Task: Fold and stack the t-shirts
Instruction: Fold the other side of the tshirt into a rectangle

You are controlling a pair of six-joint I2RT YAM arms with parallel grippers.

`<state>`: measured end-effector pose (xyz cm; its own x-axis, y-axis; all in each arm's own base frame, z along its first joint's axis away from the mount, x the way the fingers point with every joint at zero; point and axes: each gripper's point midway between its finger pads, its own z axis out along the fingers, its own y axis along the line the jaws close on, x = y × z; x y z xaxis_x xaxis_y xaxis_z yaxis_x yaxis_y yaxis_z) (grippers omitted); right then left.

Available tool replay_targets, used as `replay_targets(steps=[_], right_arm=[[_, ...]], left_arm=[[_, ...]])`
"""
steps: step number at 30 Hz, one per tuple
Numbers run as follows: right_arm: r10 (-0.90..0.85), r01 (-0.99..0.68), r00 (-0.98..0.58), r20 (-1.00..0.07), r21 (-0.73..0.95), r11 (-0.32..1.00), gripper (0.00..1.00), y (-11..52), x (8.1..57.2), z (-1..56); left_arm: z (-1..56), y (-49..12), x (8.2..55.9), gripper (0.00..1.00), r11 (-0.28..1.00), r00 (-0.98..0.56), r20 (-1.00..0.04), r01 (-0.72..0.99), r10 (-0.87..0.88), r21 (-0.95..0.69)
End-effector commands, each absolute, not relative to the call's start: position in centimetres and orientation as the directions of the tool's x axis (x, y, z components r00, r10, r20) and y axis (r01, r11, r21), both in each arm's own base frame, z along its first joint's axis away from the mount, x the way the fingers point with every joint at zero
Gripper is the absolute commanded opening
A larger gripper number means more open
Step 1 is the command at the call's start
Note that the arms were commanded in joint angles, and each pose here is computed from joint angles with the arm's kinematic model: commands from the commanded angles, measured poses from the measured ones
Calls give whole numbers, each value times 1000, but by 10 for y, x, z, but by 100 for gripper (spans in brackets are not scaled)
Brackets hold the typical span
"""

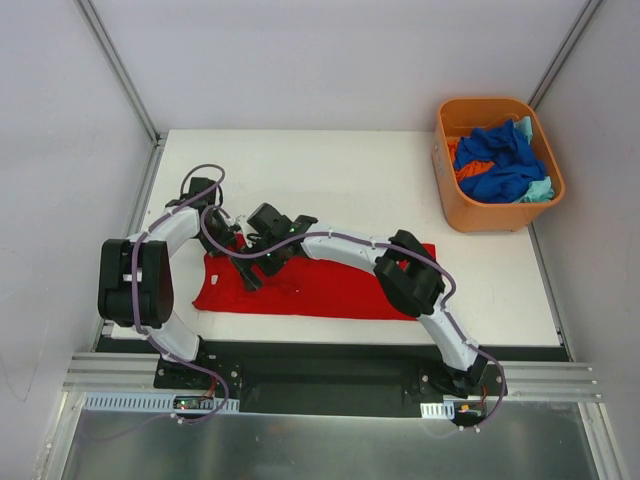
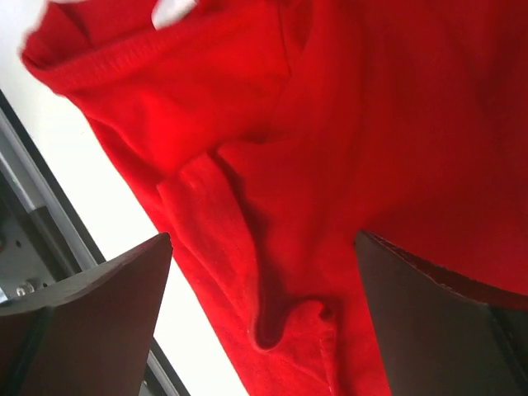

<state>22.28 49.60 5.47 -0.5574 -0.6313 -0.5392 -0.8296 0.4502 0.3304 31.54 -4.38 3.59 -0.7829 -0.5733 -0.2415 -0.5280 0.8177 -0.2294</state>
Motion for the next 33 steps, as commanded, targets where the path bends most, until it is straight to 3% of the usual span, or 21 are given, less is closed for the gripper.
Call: replay_targets(steps=[1, 16, 27, 33], right_arm=[[-635, -841, -538, -554, 403, 361, 97, 502, 203, 74], [-662, -850, -523, -537, 384, 360, 97, 459, 149, 87], [-759, -869, -473, -448, 379, 318, 97, 417, 87, 61], [-697, -869, -494, -519, 320, 377, 97, 404, 90, 96]], left_arm=[[37, -36, 321, 33, 820, -780, -252, -538, -573, -198], [21, -30, 319, 31, 819, -786, -230, -556, -574, -143], [29, -22, 326, 31, 821, -782, -255, -554, -569, -135], [39, -23, 331, 33, 825, -778, -278, -544, -564, -153]])
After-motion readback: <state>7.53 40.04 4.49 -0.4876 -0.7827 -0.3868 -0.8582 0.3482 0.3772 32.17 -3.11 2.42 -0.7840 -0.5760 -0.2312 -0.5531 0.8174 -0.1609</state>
